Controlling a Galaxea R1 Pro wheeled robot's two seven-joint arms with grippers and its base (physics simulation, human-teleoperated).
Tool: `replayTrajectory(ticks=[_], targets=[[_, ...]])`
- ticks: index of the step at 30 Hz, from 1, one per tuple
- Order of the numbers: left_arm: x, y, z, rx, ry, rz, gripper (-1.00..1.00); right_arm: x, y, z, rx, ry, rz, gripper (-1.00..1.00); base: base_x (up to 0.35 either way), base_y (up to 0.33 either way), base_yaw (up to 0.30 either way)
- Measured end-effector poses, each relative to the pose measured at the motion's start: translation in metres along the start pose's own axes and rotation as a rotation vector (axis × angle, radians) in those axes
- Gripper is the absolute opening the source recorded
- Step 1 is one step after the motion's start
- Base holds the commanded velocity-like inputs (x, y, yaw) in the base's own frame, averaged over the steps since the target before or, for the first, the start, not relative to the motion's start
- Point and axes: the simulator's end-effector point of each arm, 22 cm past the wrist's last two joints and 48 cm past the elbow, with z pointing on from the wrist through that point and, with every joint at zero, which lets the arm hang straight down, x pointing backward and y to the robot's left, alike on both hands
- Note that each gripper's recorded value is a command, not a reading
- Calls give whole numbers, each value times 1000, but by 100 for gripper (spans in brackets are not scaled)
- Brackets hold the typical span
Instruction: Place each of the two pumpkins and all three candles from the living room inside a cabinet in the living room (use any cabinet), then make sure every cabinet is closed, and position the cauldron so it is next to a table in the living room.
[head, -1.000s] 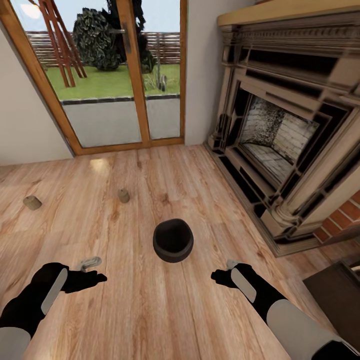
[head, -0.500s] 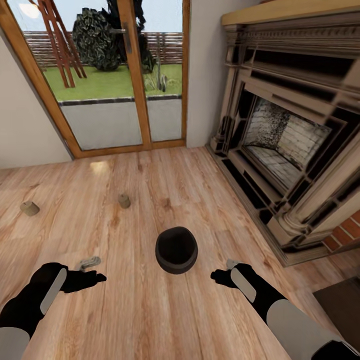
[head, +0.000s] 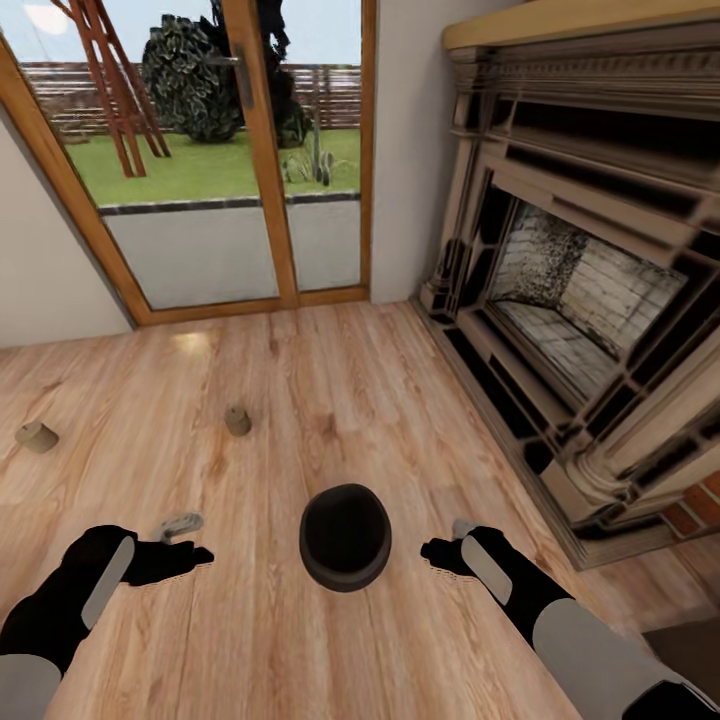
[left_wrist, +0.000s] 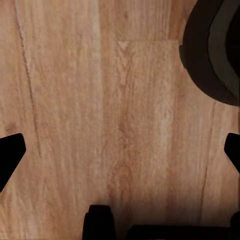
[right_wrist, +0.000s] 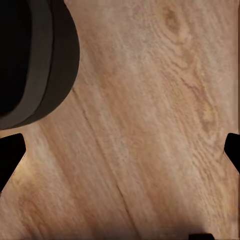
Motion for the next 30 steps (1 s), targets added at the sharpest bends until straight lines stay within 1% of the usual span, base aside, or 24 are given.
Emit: replayTrajectory(ticks=[6, 8, 13, 14, 17, 19, 22, 23, 25, 28, 30], targets=[[-2, -2, 0, 3, -9, 0, 100, 3, 13, 0, -19, 4, -2, 100, 319, -127, 0], [-2, -2, 1, 4, -10, 0, 100, 6, 27, 0, -33, 8, -10, 100, 314, -61, 0], [-2, -4, 1, 7, -12, -1, 100, 16, 72, -3, -74, 21, -35, 100, 261, -37, 0], [-3, -5, 1, 9, -16, -1, 100, 12, 81, -5, -65, 15, -43, 100, 85, -24, 0], [-11, -8, 2, 14, -48, 4, 100, 6, 95, -10, -31, 4, -52, 100, 37, -11, 0], [-14, -13, 3, 19, -62, 7, 100, 7, 105, -12, -29, 3, -56, 100, 12, -3, 0], [-12, -20, 9, 13, -68, 6, 100, 8, 111, -13, -29, 2, -59, 100, 5, -1, 0], [-13, -25, 12, 5, -76, 6, 100, 8, 112, -13, -29, 2, -61, 100, 2, 0, 0], [-12, -35, 19, -40, -94, 6, 100, 9, 116, -14, -30, 3, -63, 100, 0, 0, 0], [-11, -39, 23, -87, -103, 3, 100, 10, 120, -15, -34, 4, -65, 100, 0, 0, 0], [-12, -40, 25, -104, -113, -2, 100, 11, 124, -15, -36, 3, -77, 100, 0, 0, 0]])
